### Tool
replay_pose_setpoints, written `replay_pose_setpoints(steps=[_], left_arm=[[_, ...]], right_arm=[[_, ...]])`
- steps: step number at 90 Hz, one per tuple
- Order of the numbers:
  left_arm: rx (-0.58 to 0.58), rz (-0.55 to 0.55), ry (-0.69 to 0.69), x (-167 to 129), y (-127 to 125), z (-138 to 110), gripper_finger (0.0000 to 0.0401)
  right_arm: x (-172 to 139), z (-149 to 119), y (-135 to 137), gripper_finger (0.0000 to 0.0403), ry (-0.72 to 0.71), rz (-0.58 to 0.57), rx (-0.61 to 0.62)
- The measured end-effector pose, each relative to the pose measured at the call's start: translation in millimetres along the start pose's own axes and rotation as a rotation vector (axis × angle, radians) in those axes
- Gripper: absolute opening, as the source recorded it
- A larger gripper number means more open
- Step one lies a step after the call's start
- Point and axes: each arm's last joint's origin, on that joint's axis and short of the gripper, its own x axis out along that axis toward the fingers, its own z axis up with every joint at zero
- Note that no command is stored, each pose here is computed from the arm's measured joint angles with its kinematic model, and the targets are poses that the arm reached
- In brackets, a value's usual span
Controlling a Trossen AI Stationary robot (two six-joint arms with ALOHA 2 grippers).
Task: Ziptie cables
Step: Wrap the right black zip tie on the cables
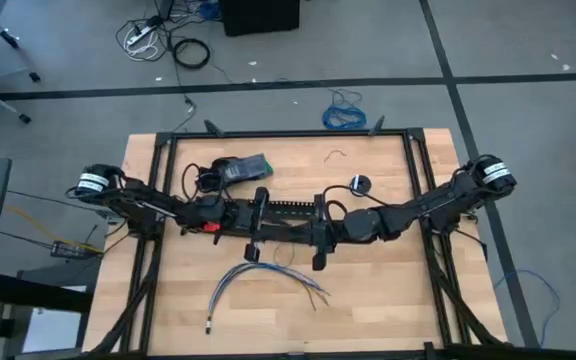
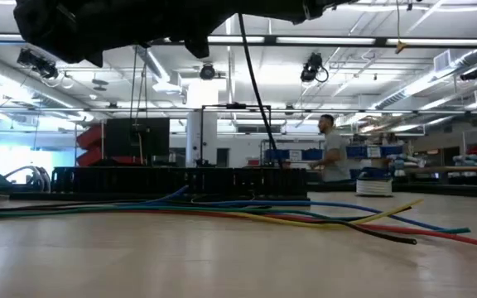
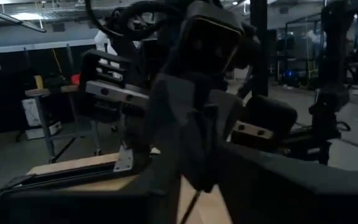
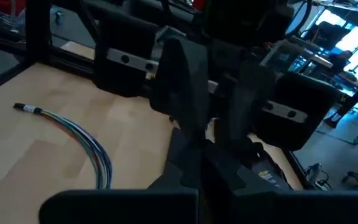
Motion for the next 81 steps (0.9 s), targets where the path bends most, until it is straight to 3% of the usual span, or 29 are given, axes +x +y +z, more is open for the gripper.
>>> replay_pose_setpoints(steps=[20, 37, 56, 81], left_arm=[[0.027, -0.022, -0.028, 0, -1, 2, 0.0001], [0.025, -0.035, -0.038, 0, -2, 3, 0.0001], [0.017, -0.048, -0.043, 0, -3, 4, 0.0], [-0.028, -0.044, -0.024, -9, -1, 22, 0.0]], right_arm=[[0, 0, 0, 0.0008, -0.005, 0.011, -0.037], [-1, 2, 3, 0.0053, -0.028, 0.051, -0.163], [-5, 3, 11, 0.0133, -0.027, 0.056, -0.403], [-13, 6, 19, 0.0191, 0.093, -0.108, -0.85]])
